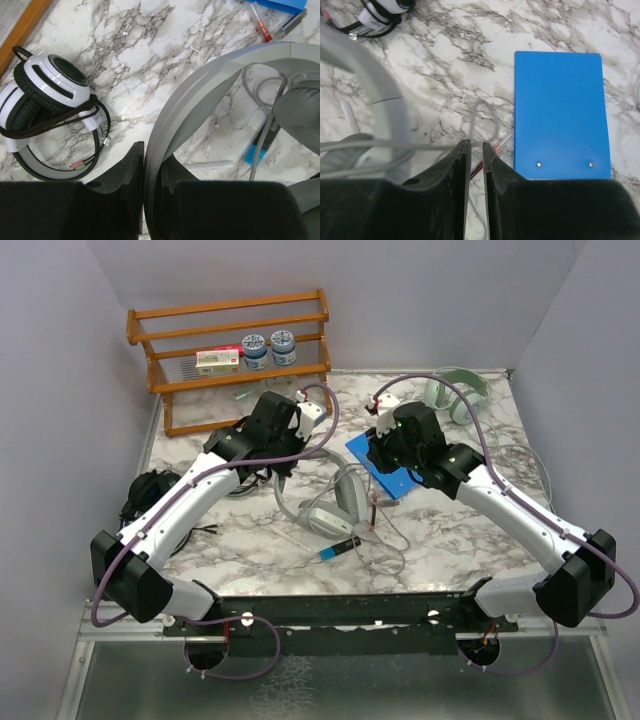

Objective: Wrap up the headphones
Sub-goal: Wrap the headphones cable around the headphones.

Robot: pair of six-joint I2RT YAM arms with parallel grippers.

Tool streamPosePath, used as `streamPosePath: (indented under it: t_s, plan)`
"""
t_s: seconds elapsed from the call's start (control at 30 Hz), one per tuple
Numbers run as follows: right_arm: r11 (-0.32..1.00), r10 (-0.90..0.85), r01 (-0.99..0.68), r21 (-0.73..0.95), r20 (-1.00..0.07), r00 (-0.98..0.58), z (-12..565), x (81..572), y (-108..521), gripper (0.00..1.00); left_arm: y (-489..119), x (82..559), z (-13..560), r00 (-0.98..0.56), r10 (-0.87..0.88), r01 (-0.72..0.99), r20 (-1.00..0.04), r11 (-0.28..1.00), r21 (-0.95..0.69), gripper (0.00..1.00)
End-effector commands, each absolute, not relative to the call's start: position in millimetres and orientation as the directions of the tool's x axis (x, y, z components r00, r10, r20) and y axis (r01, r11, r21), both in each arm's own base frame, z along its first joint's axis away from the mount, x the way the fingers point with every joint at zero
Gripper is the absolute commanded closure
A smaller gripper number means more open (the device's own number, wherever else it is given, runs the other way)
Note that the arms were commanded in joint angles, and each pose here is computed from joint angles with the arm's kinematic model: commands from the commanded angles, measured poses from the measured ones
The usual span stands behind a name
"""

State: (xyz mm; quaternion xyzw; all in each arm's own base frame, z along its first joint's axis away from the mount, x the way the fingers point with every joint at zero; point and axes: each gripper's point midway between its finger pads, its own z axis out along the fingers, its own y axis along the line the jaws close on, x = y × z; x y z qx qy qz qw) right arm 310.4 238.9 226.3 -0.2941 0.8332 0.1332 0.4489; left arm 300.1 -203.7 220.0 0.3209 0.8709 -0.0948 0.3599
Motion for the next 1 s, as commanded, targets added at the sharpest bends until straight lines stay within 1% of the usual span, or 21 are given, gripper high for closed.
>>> streamPosePath:
  t_s: [0.0,0.17,0.33,0.5,0.67,0.8,0.93,0.97]
  plan:
    - [0.794,-0.262,-0.604,0.072,-0.856,-0.446,223,320,245,0.73,-221,280,263,-0.473,0.430,0.692,-0.769,0.722,-0.021,1.00]
    - [0.765,-0.227,-0.631,0.127,-0.864,-0.449,214,315,251,0.65,-233,266,283,-0.490,0.354,0.704,-0.797,0.700,-0.122,1.00]
    - [0.776,-0.186,-0.612,0.149,-0.874,-0.449,210,308,244,0.51,-235,264,293,-0.542,0.285,0.660,-0.791,0.727,-0.191,1.00]
    - [0.859,-0.116,-0.489,0.149,-0.876,-0.469,204,310,215,0.46,-246,258,297,-0.578,0.259,0.667,-0.774,0.697,-0.265,1.00]
    - [0.926,0.014,-0.320,0.199,-0.867,-0.498,195,320,168,0.42,-256,257,301,-0.638,0.207,0.638,-0.742,0.682,-0.357,1.00]
    - [0.954,0.124,-0.180,0.240,-0.862,-0.491,197,324,130,0.30,-258,262,305,-0.674,0.164,0.601,-0.720,0.688,-0.407,1.00]
    - [0.973,0.151,-0.085,0.213,-0.875,-0.460,201,318,106,0.16,-257,272,309,-0.709,0.113,0.559,-0.696,0.693,-0.456,1.00]
    - [0.977,0.152,-0.065,0.205,-0.870,-0.468,198,316,102,0.14,-257,275,309,-0.719,0.098,0.545,-0.688,0.694,-0.470,1.00]
